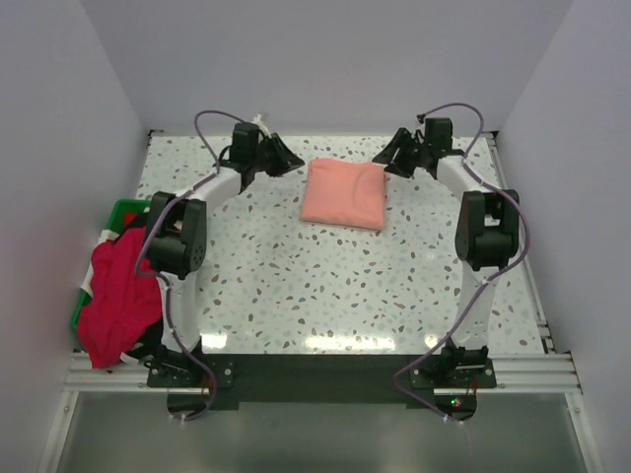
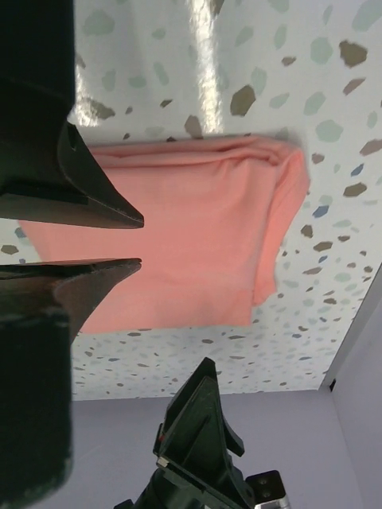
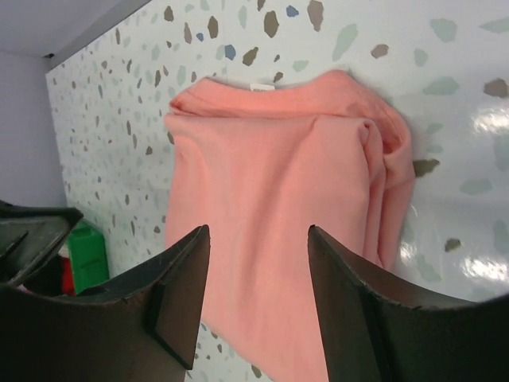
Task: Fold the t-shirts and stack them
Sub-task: Fold the tshirt, then neatly place the folded tshirt to the corner, then reset both grippers
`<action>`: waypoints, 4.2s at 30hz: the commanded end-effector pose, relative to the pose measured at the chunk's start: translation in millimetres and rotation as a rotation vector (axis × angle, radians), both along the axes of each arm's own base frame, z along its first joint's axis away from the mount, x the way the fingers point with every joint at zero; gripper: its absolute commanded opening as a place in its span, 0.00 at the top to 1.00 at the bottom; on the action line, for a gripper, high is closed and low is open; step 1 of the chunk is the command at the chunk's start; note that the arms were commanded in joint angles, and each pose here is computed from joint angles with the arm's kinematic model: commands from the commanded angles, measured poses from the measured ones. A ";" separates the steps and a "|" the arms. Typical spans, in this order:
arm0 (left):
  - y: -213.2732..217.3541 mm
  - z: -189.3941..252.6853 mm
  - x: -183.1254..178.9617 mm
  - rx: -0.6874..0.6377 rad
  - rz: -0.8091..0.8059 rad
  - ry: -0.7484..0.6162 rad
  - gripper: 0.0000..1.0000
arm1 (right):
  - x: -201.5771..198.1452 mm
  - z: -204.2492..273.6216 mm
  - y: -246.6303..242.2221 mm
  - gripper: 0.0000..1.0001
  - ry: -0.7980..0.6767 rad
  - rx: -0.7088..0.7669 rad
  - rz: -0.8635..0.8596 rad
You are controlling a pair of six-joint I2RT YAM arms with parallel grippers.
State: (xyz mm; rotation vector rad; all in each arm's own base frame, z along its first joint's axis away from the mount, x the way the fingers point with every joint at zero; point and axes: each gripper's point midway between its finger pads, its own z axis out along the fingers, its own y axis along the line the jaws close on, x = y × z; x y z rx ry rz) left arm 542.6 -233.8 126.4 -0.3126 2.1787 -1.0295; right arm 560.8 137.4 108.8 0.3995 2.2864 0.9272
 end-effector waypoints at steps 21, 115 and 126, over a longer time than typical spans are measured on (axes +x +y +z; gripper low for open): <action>-138.2 -58.1 -91.7 0.066 -0.255 0.100 0.76 | -53.9 -85.1 -20.9 0.37 0.173 -0.318 0.042; 66.9 59.5 -267.2 0.417 -0.178 -0.277 0.72 | 0.2 123.7 -214.9 0.01 -0.252 -0.983 -0.659; 82.1 62.4 -256.4 0.478 -0.091 -0.260 0.71 | -144.0 79.5 22.0 0.01 -0.327 -0.661 -0.108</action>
